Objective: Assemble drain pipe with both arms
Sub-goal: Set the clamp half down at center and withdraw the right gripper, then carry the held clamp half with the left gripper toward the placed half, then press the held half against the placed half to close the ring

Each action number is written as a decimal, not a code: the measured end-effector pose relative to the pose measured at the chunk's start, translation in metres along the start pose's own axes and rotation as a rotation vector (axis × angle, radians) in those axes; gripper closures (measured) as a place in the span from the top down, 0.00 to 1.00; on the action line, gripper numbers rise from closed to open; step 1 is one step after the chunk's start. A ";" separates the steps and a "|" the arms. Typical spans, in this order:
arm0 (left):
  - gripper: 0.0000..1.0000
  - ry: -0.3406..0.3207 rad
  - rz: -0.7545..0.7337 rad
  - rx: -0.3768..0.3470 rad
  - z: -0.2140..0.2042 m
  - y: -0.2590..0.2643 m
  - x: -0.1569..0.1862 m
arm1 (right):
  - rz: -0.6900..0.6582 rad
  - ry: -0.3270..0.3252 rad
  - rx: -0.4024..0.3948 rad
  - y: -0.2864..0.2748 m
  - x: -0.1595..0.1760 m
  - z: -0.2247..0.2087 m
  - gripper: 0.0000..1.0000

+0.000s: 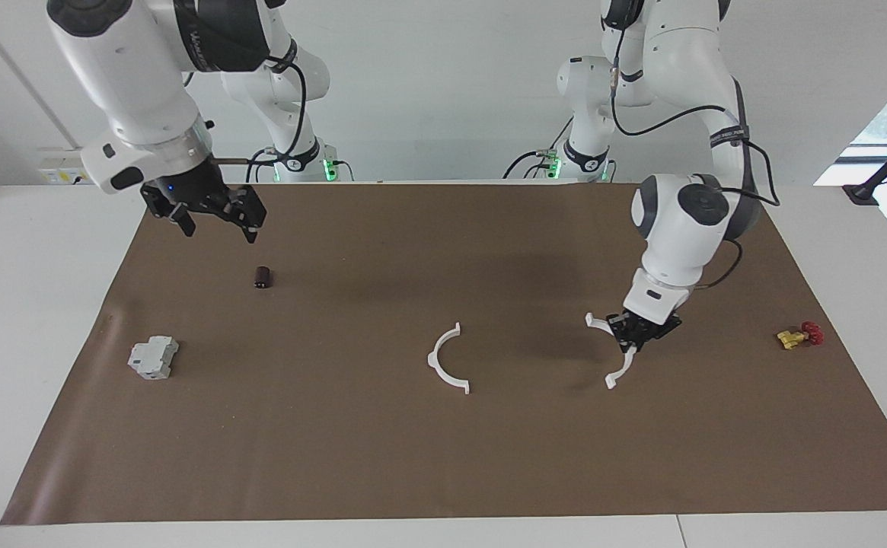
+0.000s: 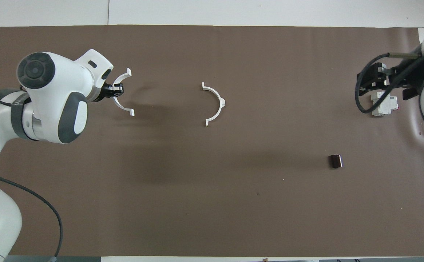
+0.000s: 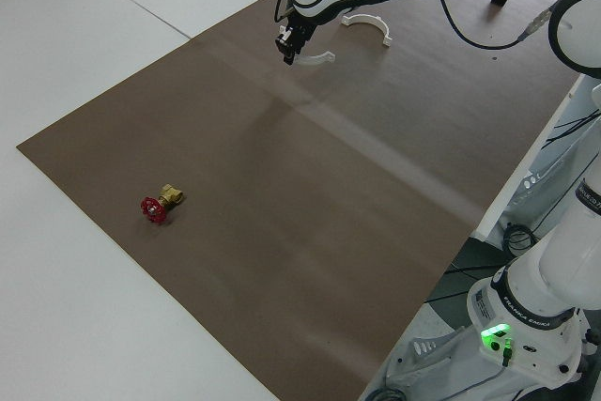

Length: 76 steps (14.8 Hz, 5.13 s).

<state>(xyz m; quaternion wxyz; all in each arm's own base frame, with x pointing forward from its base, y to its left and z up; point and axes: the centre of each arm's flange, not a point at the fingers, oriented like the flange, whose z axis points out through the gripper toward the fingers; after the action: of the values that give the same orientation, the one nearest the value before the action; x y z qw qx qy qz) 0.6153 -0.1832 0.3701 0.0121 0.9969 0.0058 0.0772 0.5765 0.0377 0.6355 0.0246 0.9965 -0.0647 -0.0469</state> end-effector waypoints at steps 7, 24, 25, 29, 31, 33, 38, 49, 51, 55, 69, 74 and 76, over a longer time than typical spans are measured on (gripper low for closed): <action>0.20 0.014 0.033 0.032 0.047 0.139 -0.032 | -0.021 0.010 0.001 0.054 -0.032 0.009 1.00; 0.20 0.039 0.064 0.007 0.057 0.180 -0.043 | -0.018 -0.002 0.004 0.077 -0.030 0.012 1.00; 0.20 0.043 0.065 0.003 0.058 0.181 -0.044 | -0.016 -0.004 0.005 0.080 -0.030 0.012 1.00; 0.20 0.053 0.069 -0.006 0.063 0.182 -0.046 | -0.004 -0.006 0.007 0.087 -0.030 0.012 1.00; 0.20 0.054 0.070 -0.008 0.069 0.180 -0.050 | -0.005 -0.005 0.008 0.087 -0.030 0.012 1.00; 0.20 0.058 0.071 -0.011 0.069 0.180 -0.050 | -0.003 -0.006 0.008 0.088 -0.030 0.012 1.00; 0.20 0.059 0.071 -0.012 0.069 0.180 -0.050 | 0.002 -0.007 0.009 0.091 -0.030 0.013 1.00; 0.20 0.062 0.080 -0.015 0.069 0.184 -0.053 | 0.000 -0.011 0.009 0.090 -0.030 0.015 1.00; 0.20 0.062 0.080 -0.015 0.069 0.184 -0.053 | 0.000 -0.011 0.009 0.090 -0.030 0.015 1.00; 0.20 0.055 0.090 -0.012 0.068 0.190 -0.058 | 0.001 -0.011 0.009 0.090 -0.030 0.015 1.00; 0.20 0.050 0.083 -0.010 0.068 0.194 -0.061 | 0.001 -0.012 0.009 0.090 -0.030 0.015 1.00; 0.20 0.067 0.082 -0.022 0.067 0.194 -0.060 | 0.001 -0.012 0.009 0.090 -0.030 0.015 1.00; 0.20 0.069 0.082 -0.023 0.067 0.194 -0.059 | 0.001 -0.012 0.009 0.090 -0.030 0.015 1.00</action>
<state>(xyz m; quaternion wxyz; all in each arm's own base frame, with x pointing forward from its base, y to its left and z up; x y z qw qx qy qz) 0.5688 -0.3798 0.2993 0.0204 0.9929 -0.0353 0.1119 0.5340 -0.0479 0.6278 0.0196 0.9963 -0.0654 -0.0526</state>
